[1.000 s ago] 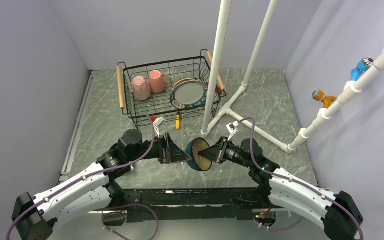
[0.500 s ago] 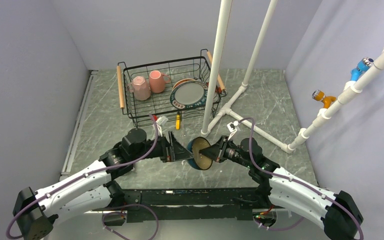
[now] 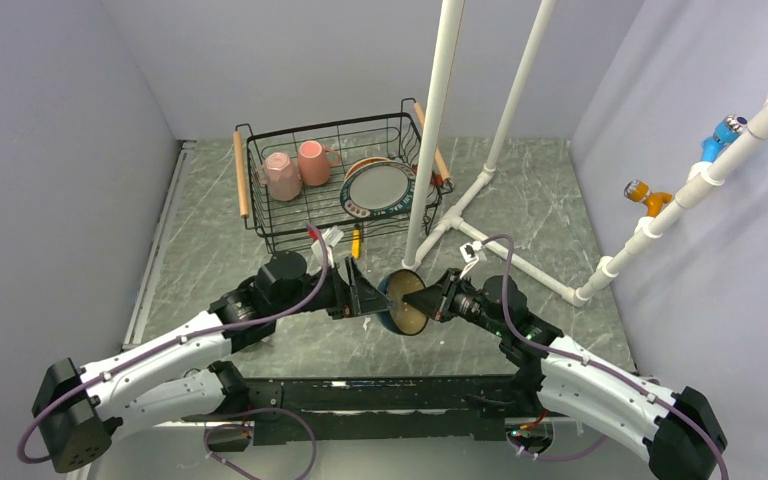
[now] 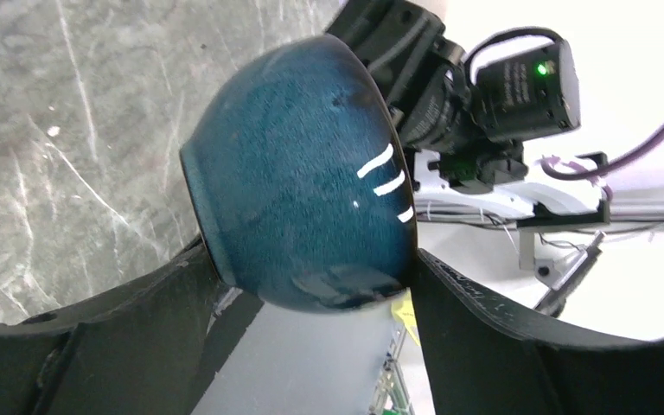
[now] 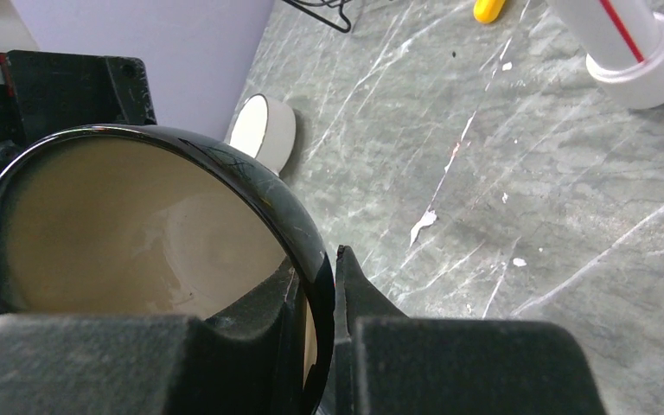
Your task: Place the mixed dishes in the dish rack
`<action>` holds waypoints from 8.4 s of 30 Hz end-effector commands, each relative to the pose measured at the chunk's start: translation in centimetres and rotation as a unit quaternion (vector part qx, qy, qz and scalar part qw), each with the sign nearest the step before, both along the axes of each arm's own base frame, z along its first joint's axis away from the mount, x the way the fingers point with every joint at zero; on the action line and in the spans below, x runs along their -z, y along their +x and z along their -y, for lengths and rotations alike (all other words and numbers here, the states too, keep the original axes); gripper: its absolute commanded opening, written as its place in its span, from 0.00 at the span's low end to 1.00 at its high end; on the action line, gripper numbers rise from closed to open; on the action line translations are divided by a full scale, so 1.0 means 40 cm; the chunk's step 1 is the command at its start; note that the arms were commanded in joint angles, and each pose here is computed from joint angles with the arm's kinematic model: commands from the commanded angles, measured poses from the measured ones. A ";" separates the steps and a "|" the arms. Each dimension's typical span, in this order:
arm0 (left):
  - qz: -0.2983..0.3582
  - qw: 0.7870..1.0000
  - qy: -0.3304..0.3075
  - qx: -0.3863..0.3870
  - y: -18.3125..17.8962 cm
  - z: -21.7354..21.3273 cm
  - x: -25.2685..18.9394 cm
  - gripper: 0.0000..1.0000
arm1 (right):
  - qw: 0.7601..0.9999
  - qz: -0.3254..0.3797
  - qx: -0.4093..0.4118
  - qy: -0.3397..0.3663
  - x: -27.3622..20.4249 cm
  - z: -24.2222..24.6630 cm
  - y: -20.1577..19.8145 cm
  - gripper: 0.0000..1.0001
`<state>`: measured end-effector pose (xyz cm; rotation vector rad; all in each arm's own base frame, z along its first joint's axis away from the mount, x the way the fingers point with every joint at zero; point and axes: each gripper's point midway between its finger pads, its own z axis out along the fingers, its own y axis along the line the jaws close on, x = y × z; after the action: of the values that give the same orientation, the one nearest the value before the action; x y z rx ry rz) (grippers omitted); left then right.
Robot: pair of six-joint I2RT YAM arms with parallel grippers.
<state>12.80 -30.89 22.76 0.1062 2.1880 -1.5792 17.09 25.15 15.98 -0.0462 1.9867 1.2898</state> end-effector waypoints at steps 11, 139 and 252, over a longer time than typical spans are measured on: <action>0.055 0.996 -0.075 0.016 0.004 0.061 -0.151 0.89 | 0.996 0.067 0.004 0.053 -0.136 -0.011 0.012 0.00; 0.023 0.772 0.566 -0.288 0.820 -0.486 0.086 0.00 | 0.986 0.092 0.101 -0.099 -0.234 0.127 0.057 0.99; 0.005 0.891 0.399 -0.216 0.877 -0.357 0.268 0.54 | 0.982 0.081 0.095 -0.139 -0.188 0.116 0.087 0.99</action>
<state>44.88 -14.52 9.54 -0.1413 2.5949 -0.2536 19.83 20.55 20.95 -0.0994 2.0448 0.8473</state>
